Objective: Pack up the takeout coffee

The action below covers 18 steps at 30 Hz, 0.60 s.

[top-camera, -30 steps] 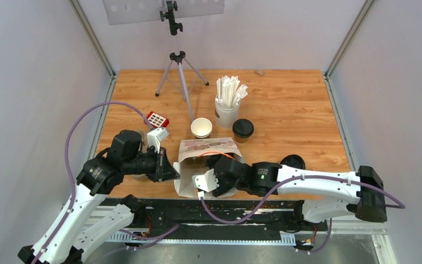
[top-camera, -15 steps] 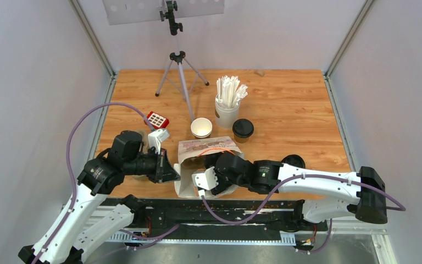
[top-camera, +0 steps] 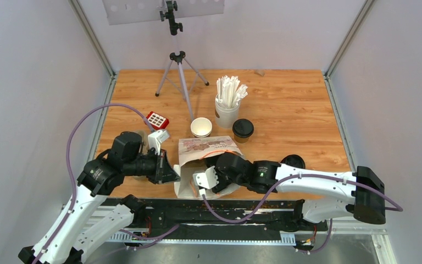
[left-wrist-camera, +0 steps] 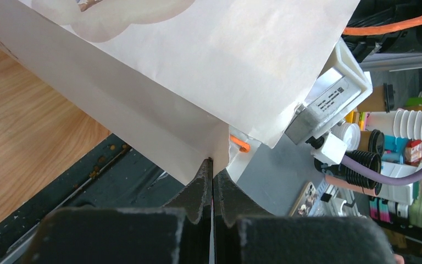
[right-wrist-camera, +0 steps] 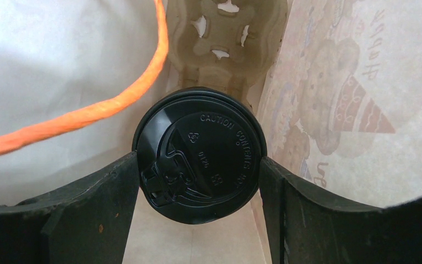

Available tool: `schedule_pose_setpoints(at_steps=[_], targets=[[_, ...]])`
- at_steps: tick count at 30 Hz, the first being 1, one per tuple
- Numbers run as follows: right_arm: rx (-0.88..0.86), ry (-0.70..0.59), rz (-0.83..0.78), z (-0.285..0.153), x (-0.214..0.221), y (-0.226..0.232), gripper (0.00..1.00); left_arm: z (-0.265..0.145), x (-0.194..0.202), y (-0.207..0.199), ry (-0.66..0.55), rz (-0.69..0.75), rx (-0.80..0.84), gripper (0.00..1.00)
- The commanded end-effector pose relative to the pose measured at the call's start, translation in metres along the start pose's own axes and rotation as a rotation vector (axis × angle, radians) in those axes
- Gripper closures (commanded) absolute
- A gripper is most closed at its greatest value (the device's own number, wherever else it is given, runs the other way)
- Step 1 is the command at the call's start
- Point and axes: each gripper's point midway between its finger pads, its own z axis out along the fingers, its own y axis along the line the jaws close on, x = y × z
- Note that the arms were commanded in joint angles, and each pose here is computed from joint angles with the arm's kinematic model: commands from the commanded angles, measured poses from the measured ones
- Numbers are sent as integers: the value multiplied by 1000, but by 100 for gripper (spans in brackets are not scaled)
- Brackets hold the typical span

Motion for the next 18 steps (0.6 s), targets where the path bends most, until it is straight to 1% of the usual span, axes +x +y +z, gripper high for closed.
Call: schedule_pose_setpoints(at_steps=[1,4,9,12,18], targets=[[52,-7,-9,3,-1,-15,43,-2,0,-5,-9,4,30,100],[53,-14,-13,2,-3,-17,43,-1,2,-5,-8,-2,31,100],[19,-12,-37,5,-1,-10,42,-1,2,-5,-11,-5,35,100],[-13,13,-49,9,3,-4,42,-1,1,-6,-13,-6,39,100],[-26,15,-39,10,3,-2,42,0,-1,-7,-18,-8,43,100]])
